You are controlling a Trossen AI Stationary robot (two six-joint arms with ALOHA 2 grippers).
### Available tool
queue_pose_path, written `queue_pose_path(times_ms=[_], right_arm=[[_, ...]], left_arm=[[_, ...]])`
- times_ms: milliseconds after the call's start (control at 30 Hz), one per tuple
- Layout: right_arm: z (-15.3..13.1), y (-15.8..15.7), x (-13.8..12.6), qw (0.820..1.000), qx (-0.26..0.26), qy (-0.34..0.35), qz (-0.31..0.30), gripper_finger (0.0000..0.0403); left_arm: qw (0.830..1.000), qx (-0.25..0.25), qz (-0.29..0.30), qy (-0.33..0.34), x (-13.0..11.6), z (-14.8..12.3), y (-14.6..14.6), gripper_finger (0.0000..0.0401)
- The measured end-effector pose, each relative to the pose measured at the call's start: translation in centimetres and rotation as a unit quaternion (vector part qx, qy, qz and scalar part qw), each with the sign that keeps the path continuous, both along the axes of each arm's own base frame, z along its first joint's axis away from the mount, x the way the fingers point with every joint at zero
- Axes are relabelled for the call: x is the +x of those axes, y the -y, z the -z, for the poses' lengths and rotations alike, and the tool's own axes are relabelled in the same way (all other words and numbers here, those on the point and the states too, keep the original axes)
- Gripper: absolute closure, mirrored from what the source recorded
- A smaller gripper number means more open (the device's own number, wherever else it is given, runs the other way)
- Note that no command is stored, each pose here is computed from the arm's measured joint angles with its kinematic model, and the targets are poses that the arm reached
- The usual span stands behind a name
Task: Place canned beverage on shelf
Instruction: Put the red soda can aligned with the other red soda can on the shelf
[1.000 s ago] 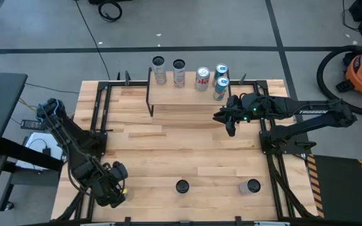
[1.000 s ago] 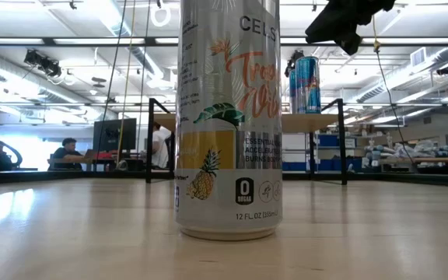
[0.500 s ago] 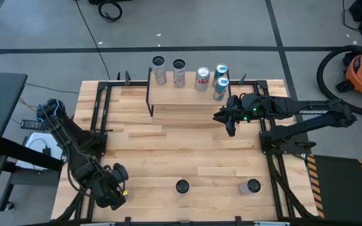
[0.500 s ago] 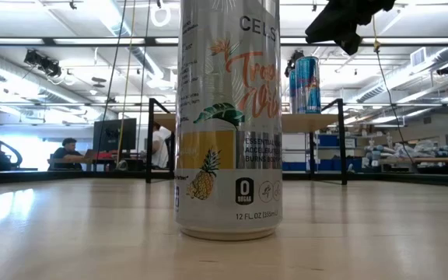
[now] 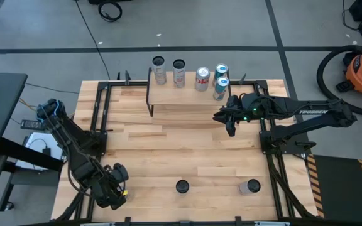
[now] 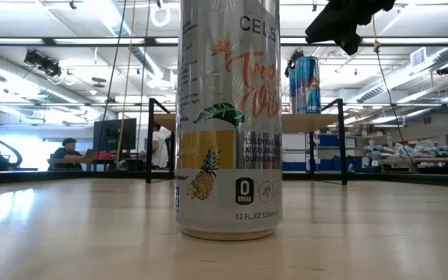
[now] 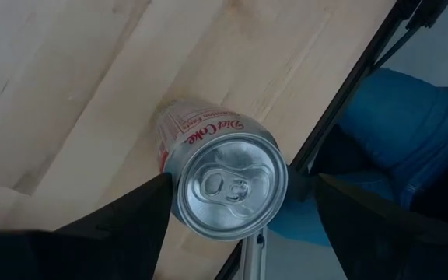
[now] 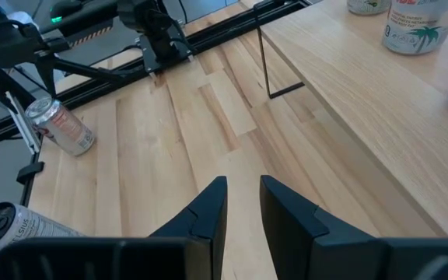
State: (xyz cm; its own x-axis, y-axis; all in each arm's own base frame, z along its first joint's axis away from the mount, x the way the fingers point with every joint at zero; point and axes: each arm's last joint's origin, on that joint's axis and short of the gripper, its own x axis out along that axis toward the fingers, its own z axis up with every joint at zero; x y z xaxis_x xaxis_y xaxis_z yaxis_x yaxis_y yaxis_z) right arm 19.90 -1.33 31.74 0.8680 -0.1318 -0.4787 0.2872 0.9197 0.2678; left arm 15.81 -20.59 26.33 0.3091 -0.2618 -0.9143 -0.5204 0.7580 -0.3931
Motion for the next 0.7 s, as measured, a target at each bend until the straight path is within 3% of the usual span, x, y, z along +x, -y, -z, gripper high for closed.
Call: queue_pose_path(times_ms=[700], right_arm=[[-0.01, 0.0, 0.0, 1.0, 0.0, 0.0, 0.0, 0.0316]], left_arm=[[0.999, -0.003, -0.034, 0.005, 0.75, -0.03, -0.51, 0.0088]])
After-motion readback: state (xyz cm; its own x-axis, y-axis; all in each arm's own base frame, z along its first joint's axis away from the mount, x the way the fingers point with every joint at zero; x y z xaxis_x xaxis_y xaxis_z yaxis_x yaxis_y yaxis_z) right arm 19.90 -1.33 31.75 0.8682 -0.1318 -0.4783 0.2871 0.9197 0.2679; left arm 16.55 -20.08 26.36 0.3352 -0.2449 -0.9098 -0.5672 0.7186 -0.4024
